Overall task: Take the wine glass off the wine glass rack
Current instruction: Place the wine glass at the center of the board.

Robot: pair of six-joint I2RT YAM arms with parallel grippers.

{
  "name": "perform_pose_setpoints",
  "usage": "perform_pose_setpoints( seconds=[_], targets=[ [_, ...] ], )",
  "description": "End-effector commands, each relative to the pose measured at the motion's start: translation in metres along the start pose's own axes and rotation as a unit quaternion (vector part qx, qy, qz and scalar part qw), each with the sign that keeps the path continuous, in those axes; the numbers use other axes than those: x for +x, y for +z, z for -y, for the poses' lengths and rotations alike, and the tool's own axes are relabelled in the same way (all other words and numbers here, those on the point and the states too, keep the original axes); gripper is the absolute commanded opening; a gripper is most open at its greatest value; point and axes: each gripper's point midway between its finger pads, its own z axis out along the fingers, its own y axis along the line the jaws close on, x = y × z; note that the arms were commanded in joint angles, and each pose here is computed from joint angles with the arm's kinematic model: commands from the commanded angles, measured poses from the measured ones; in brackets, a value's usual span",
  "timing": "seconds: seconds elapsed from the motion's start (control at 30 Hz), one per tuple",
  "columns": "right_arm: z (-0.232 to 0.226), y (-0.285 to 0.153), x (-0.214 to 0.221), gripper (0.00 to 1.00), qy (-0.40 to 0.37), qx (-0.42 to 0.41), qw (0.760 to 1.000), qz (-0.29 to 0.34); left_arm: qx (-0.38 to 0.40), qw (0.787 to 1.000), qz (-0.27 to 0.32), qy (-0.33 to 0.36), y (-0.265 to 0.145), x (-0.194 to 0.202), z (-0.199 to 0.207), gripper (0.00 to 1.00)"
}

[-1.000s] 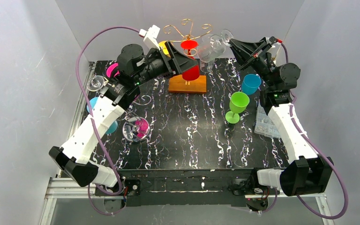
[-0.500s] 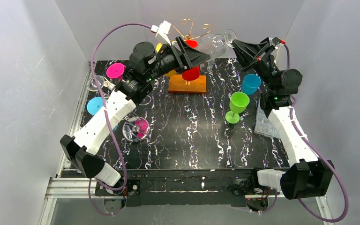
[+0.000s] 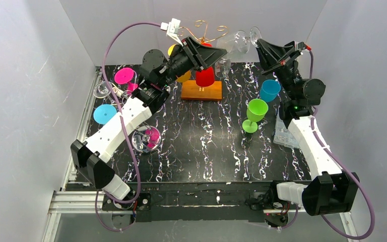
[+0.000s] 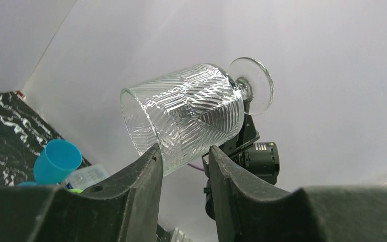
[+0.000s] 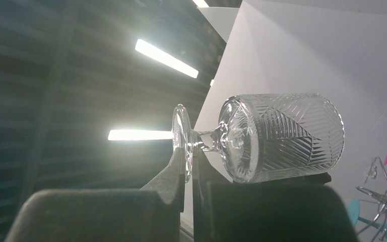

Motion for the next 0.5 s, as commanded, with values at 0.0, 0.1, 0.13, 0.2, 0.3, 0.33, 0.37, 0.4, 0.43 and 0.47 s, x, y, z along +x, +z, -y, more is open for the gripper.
perform_pose_setpoints(
  seconds=[0.0, 0.1, 0.13, 0.2, 0.3, 0.33, 0.37, 0.4, 0.43, 0.47],
  targets=[
    [0.048, 0.006, -0.015, 0.01, 0.192, 0.067, 0.979, 0.015, 0.216, 0.975, 0.036, 0.038, -0.013, -0.021, 0.124, 0.34],
    [0.057, 0.010, -0.009, 0.01, 0.202, 0.073, 0.977, 0.004, 0.246, 0.968, 0.026, 0.046, -0.015, -0.018, 0.140, 0.33],
    [0.060, 0.011, -0.006, 0.01, 0.204, 0.076, 0.976, 0.000, 0.255, 0.966, 0.023, 0.049, -0.016, -0.016, 0.145, 0.33],
    [0.065, 0.014, -0.002, 0.01, 0.206, 0.084, 0.975, -0.005, 0.270, 0.961, 0.018, 0.055, -0.018, -0.012, 0.153, 0.31],
    [0.073, 0.014, 0.004, 0.01, 0.211, 0.095, 0.973, -0.011, 0.287, 0.955, 0.017, 0.066, -0.025, -0.009, 0.165, 0.28],
    [0.076, 0.013, 0.005, 0.01, 0.211, 0.100, 0.972, -0.010, 0.292, 0.954, 0.017, 0.070, -0.028, -0.008, 0.169, 0.28],
    [0.078, 0.012, 0.006, 0.01, 0.209, 0.105, 0.972, -0.011, 0.296, 0.952, 0.018, 0.075, -0.031, -0.007, 0.172, 0.27],
    [0.080, 0.011, 0.007, 0.01, 0.208, 0.110, 0.972, -0.011, 0.302, 0.950, 0.019, 0.082, -0.036, -0.007, 0.178, 0.27],
    [0.083, 0.010, 0.008, 0.01, 0.210, 0.114, 0.971, -0.012, 0.308, 0.947, 0.018, 0.088, -0.040, -0.006, 0.183, 0.27],
    [0.084, 0.009, 0.010, 0.01, 0.210, 0.117, 0.971, -0.013, 0.311, 0.946, 0.018, 0.092, -0.043, -0.005, 0.186, 0.27]
  ],
)
